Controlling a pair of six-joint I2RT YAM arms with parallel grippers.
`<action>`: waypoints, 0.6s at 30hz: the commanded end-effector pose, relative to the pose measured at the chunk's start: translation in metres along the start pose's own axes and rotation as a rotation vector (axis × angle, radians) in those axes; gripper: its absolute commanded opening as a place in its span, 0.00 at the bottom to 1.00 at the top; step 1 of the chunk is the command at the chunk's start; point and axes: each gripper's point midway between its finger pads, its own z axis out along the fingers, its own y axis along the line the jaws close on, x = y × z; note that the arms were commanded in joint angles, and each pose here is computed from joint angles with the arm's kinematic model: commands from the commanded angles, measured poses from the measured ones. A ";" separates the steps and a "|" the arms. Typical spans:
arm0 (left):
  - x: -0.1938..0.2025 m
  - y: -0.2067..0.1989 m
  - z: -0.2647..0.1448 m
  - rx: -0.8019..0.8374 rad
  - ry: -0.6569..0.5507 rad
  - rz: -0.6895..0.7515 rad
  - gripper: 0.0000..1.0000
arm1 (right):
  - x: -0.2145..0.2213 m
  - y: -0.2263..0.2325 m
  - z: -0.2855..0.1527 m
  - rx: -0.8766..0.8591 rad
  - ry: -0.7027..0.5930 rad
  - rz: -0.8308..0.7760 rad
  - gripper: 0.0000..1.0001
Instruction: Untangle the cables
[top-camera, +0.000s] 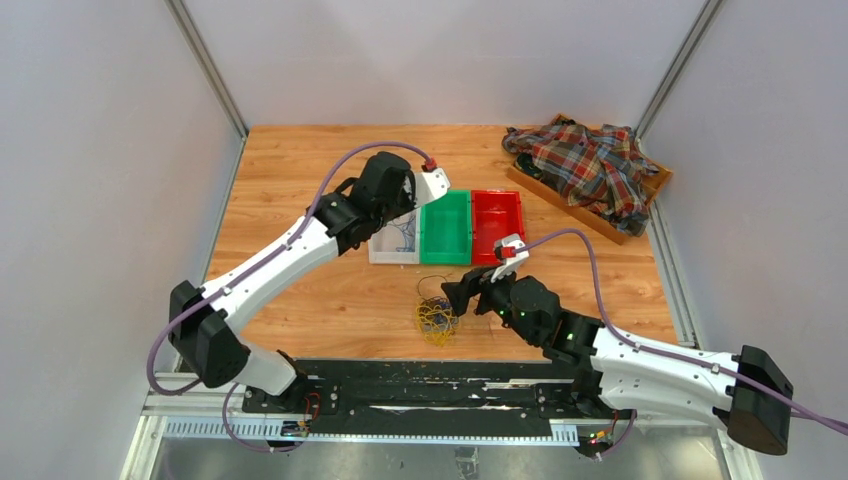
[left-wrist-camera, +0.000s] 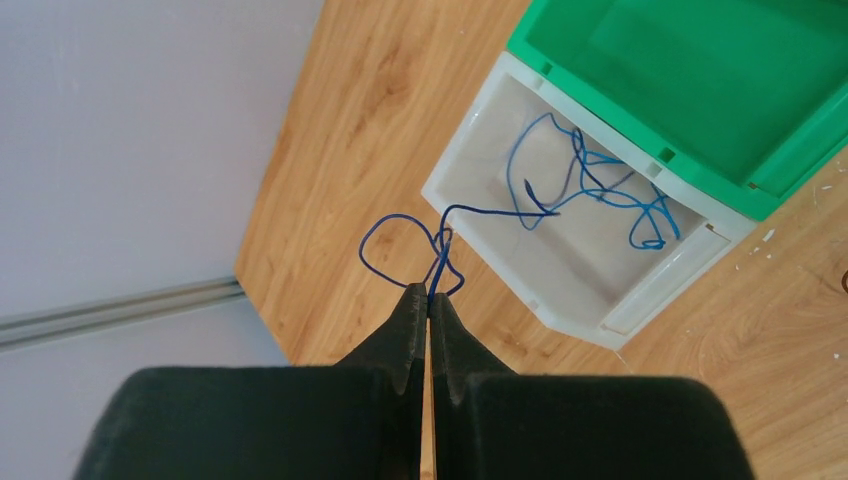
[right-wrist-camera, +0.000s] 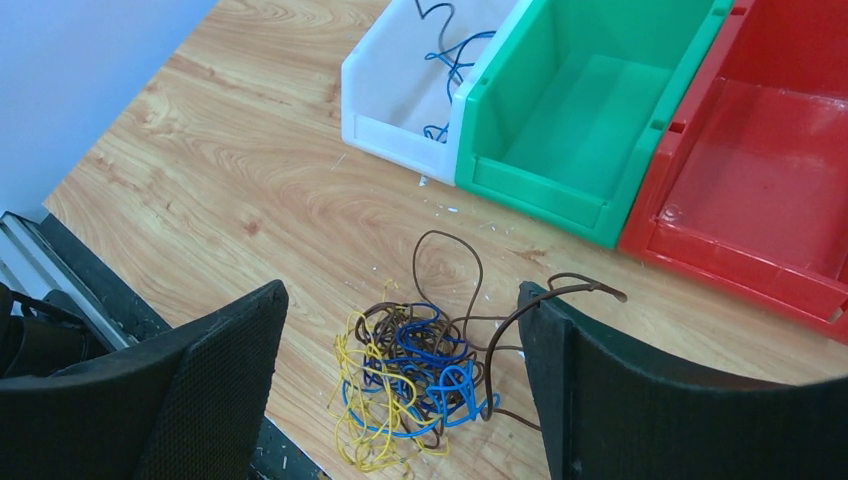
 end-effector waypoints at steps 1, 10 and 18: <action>-0.003 -0.005 0.010 0.017 -0.008 -0.018 0.00 | 0.013 -0.002 -0.002 0.015 0.026 0.019 0.84; -0.005 -0.046 0.043 0.143 -0.021 -0.083 0.01 | 0.032 -0.007 -0.008 0.024 0.088 0.058 0.81; -0.001 -0.069 0.074 0.194 -0.009 -0.169 0.01 | 0.033 -0.018 -0.021 0.052 0.098 0.058 0.79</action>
